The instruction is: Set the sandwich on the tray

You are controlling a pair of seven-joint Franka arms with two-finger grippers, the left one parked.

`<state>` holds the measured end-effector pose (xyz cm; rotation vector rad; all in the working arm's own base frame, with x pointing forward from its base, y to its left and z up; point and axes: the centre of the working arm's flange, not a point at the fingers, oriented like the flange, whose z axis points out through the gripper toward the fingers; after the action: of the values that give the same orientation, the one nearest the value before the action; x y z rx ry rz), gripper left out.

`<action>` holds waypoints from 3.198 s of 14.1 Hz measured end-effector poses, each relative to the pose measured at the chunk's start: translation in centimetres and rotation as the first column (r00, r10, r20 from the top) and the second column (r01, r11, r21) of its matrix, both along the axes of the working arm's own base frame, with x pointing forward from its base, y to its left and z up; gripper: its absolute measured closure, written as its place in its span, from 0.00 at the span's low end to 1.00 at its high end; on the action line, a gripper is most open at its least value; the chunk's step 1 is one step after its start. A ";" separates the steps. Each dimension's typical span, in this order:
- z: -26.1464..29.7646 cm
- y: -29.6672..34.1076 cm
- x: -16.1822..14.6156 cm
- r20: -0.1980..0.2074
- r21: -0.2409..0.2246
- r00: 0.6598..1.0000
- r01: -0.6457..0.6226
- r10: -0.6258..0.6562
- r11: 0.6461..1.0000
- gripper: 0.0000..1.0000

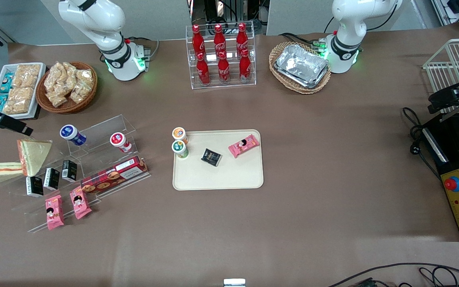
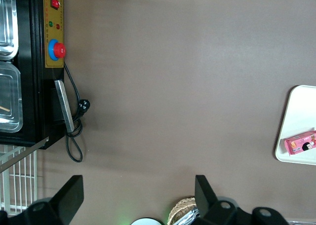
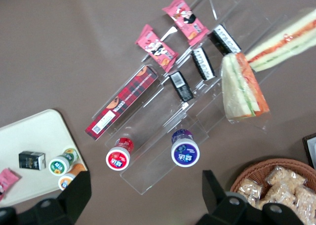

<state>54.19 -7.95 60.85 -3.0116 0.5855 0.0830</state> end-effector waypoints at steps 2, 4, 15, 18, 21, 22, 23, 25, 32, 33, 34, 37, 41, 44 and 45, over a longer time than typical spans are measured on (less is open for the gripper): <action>0.0 -0.9 -0.2 -0.004 -0.003 0.997 0.076 -0.076 0.997 0.00; 0.2 -2.0 -0.4 -0.005 -0.007 0.992 0.129 -0.129 0.992 0.00; -1.2 -10.7 -2.5 -0.059 -0.076 0.952 0.295 -0.299 0.953 0.00; -1.6 -12.4 -2.4 -0.035 -0.121 0.906 0.416 -0.423 0.901 0.00; -2.3 -14.2 -2.3 -0.016 -0.133 0.859 0.506 -0.512 0.852 0.00; -2.7 -14.8 -2.0 0.001 -0.134 0.829 0.554 -0.559 0.822 0.00; -3.2 -15.4 -1.5 0.020 -0.133 0.805 0.589 -0.592 0.797 0.00; -4.5 -16.4 -0.7 0.035 -0.135 0.773 0.631 -0.633 0.764 0.00; -11.6 -22.0 1.0 0.038 -0.143 0.689 0.721 -0.724 0.678 0.00; -12.4 -22.4 1.3 0.044 -0.142 0.679 0.731 -0.733 0.668 0.00; -13.1 -22.8 1.5 0.051 -0.141 0.672 0.737 -0.739 0.661 0.00; -15.6 -24.4 2.2 0.072 -0.136 0.654 0.754 -0.753 0.642 0.00; -18.8 -26.9 2.4 0.093 -0.130 0.629 0.776 -0.771 0.617 0.00; -20.8 -27.7 2.9 0.108 -0.126 0.625 0.780 -0.773 0.613 0.00; -21.3 -27.7 3.2 0.113 -0.123 0.620 0.784 -0.776 0.608 0.00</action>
<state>57.35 -35.67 39.58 -2.5615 1.9184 -0.0975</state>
